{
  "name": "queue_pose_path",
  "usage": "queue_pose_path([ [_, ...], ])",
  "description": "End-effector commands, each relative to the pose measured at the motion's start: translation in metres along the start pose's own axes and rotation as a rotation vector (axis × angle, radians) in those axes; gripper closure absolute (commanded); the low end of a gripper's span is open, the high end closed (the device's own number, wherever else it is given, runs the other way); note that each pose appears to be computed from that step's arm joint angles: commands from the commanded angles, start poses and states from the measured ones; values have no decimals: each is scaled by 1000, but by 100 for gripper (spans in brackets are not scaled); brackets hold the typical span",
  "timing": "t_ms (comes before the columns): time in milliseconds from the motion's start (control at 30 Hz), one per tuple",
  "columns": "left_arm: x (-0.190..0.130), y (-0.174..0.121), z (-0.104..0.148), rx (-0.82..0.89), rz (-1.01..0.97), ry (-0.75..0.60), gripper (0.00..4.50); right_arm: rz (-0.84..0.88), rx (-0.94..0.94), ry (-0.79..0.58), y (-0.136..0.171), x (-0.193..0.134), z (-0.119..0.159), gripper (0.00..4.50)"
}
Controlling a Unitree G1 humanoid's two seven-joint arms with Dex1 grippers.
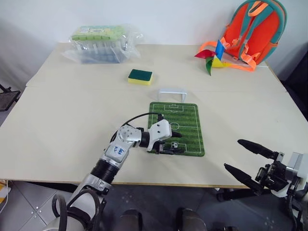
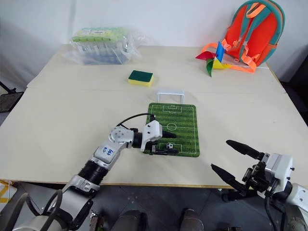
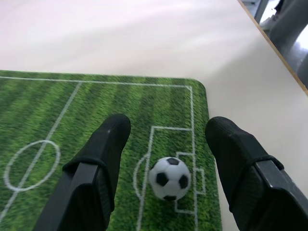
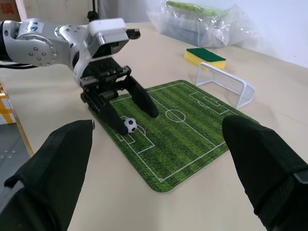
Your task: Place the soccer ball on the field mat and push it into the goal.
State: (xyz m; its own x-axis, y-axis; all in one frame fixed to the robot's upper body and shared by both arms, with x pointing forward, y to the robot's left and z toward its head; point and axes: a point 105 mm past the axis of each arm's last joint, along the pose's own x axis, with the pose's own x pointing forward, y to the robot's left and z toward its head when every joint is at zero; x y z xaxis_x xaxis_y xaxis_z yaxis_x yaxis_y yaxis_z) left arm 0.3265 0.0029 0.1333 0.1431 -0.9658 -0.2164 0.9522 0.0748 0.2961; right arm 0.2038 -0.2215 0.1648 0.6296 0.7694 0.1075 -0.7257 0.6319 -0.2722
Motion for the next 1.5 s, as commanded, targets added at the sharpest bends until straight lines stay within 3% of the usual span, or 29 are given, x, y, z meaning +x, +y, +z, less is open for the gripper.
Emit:
queue_pose_path([
  [33,-19,2,25,26,-2,-104,147,7,-8,-22,-1,0,1,0],
  [167,-67,-3,18,-2,-23,-99,147,7,-27,-41,-3,-2,3,0],
  [267,-97,-17,-4,-28,-56,-36,203,15,-58,-40,-3,-5,4,0],
  [400,-113,-29,-35,-68,-26,84,330,13,-82,-25,-5,-11,3,0],
  [533,-87,-43,-24,-99,-75,3,446,13,-97,5,-11,-23,-4,0],
  [900,-16,-37,-12,-150,-89,-14,446,2,-83,91,-23,-54,-29,0],
  [1233,3,-26,-14,-158,-34,0,446,-23,-53,94,-12,-64,-36,0],
  [1400,9,-3,-19,-122,49,14,446,-38,-28,86,-5,-62,-37,0],
  [1500,10,36,-10,-86,203,-16,446,-124,-32,46,-10,-56,-34,0],
])
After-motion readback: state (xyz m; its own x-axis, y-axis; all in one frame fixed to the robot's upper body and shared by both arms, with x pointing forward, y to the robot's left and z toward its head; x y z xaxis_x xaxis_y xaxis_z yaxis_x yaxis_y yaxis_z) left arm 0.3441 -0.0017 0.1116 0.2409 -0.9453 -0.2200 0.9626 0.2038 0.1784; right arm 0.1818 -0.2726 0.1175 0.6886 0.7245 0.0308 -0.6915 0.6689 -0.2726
